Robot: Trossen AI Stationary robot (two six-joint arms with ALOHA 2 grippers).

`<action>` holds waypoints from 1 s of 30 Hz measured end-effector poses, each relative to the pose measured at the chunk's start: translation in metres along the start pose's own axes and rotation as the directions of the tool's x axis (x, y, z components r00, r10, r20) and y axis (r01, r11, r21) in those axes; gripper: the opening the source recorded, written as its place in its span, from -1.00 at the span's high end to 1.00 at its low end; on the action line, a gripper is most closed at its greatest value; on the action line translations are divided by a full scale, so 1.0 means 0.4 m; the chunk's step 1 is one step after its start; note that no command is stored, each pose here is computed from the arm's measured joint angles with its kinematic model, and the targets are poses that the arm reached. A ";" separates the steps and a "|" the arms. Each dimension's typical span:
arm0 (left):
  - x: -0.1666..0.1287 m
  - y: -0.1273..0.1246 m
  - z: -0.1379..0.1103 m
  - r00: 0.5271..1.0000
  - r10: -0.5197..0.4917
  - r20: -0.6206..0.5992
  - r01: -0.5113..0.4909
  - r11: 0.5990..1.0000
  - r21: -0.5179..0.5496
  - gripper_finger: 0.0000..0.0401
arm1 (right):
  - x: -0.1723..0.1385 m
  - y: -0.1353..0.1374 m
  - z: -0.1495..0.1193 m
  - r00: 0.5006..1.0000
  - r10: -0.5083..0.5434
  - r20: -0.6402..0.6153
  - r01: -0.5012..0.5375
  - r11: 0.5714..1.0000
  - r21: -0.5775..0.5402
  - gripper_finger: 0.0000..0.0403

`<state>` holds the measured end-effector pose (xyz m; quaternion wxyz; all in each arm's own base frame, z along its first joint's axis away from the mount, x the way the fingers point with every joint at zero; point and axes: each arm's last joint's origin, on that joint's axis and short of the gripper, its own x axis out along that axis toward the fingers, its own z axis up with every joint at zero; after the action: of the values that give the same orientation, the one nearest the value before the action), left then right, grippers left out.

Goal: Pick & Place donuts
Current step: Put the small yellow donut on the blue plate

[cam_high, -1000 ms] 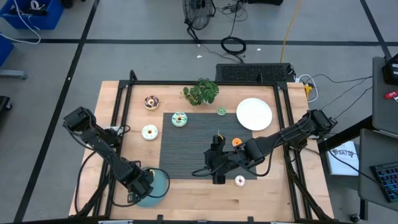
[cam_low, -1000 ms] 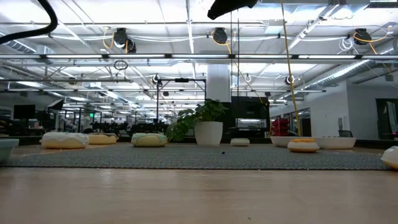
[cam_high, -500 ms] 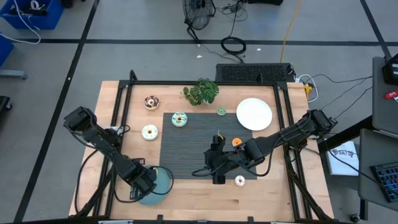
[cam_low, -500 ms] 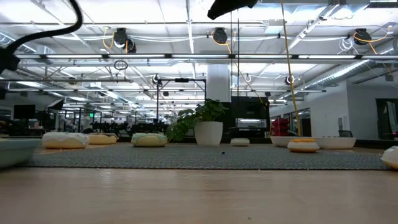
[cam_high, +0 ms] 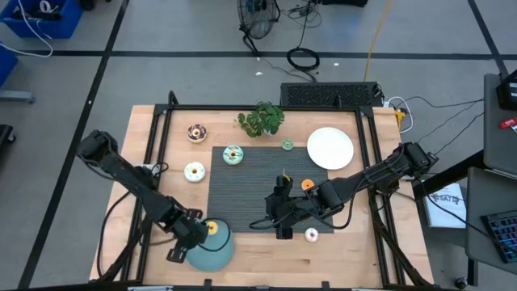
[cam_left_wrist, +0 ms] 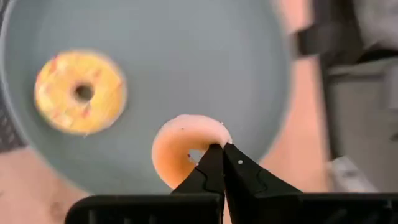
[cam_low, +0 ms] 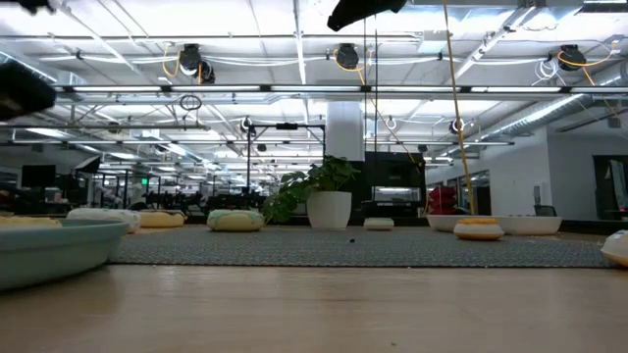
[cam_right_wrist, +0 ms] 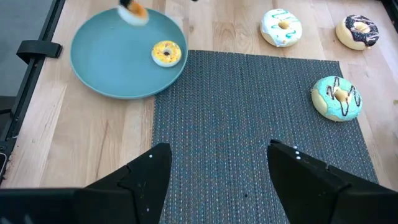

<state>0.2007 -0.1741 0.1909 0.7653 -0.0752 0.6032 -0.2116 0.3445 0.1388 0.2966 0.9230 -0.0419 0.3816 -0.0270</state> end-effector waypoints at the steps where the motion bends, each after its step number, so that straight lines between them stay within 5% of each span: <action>1: -0.010 -0.005 0.005 0.999 -0.045 0.020 0.045 0.999 -0.001 0.99 | 0.000 0.000 0.000 1.000 0.000 0.000 0.000 1.000 0.000 -0.23; 7: -0.031 -0.046 0.057 0.904 -0.417 0.090 0.408 0.907 0.100 1.00 | 0.000 0.000 0.000 1.000 0.000 0.000 0.000 1.000 0.000 -0.23; 13: -0.004 -0.039 0.121 0.775 -0.623 0.107 0.605 0.780 0.162 1.00 | 0.000 0.000 0.000 1.000 0.000 0.000 0.000 1.000 0.000 -0.23; 25: 0.173 0.132 0.152 0.631 -0.775 -0.030 0.775 0.632 0.003 1.00 | 0.000 0.000 0.000 1.000 0.000 0.000 0.000 1.000 0.000 -0.23; 30: 0.222 0.161 0.149 0.599 -0.798 -0.059 0.797 0.602 -0.044 1.00 | 0.000 0.000 0.000 1.000 0.000 0.000 0.000 1.000 -0.007 -0.23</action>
<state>0.2888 -0.1615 0.1035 0.5675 -0.3338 0.5350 -0.5294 0.3444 0.1388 0.2967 0.9229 -0.0450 0.3815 -0.0254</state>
